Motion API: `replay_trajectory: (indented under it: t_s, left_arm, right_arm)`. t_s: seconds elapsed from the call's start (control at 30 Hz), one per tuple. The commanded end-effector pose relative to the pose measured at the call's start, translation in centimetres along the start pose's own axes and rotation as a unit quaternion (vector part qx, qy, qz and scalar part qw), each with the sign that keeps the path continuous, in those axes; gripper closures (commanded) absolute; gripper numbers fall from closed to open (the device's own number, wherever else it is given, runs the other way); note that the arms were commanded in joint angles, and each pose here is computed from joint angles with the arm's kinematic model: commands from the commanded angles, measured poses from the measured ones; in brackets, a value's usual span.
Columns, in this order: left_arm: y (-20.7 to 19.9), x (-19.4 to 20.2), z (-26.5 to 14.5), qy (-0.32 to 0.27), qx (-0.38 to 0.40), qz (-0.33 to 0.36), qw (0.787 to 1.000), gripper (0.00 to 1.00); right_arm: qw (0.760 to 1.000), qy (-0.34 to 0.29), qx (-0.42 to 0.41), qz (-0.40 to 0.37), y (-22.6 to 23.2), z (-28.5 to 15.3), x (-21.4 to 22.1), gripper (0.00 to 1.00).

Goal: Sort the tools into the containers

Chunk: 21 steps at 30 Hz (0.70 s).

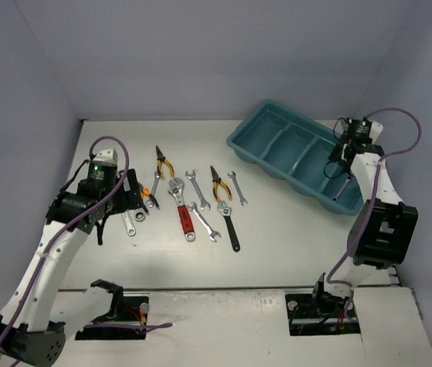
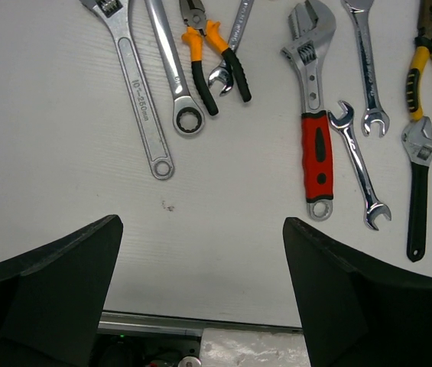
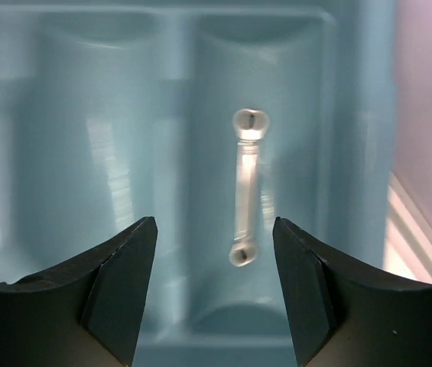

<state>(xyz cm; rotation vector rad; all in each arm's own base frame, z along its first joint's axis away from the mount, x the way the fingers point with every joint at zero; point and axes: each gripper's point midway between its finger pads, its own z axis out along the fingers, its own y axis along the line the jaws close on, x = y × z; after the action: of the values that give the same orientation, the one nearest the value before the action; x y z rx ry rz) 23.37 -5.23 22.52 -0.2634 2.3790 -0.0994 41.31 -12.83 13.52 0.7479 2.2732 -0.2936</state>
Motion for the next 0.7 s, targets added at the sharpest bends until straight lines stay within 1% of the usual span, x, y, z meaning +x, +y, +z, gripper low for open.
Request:
replay_trajectory:
  t_s: [0.0,0.03,0.1,0.23,0.3,0.33,0.43,0.53,0.67]
  left_arm:
    - [0.8,-1.5,2.7,-0.001,-0.042,-0.059,0.997,0.18]
    - [0.9,-1.7,3.1,-0.001,-0.046,-0.068,0.997,0.2]
    - [2.0,-2.5,5.4,0.016,-0.073,-0.114,0.991,0.28]
    - [2.7,-3.7,9.4,0.024,-0.094,-0.14,0.985,0.34]
    - [2.8,-4.7,11.0,0.016,-0.095,-0.147,0.984,0.39]
    - [3.0,-4.3,12.2,0.028,-0.102,-0.146,0.984,0.41]
    - [3.3,-4.6,15.1,0.028,-0.111,-0.148,0.982,0.43]
    - [3.6,-4.8,17.9,0.032,-0.112,-0.149,0.982,0.51]
    - [4.2,-4.6,20.4,0.056,-0.127,-0.133,0.981,0.52]
  right_arm:
    - [0.99,-0.089,-0.103,-0.022,6.4,-8.2,-2.8,0.4]
    - [0.989,-0.086,-0.114,-0.026,6.9,-8.6,-2.2,0.4]
    - [0.981,-0.087,-0.168,-0.04,9.6,-11.7,-0.5,0.4]
    - [0.971,-0.079,-0.218,-0.063,11.3,-14.5,2.7,0.4]
    - [0.964,-0.084,-0.244,-0.069,11.9,-16.3,3.6,0.4]
    - [0.961,-0.076,-0.254,-0.074,12.0,-16.5,4.5,0.4]
    - [0.952,-0.07,-0.285,-0.085,12.3,-17.9,6.0,0.4]
    - [0.943,-0.07,-0.312,-0.088,12.1,-19.3,6.9,0.39]
    - [0.935,-0.068,-0.336,-0.092,11.5,-20.3,8.2,0.38]
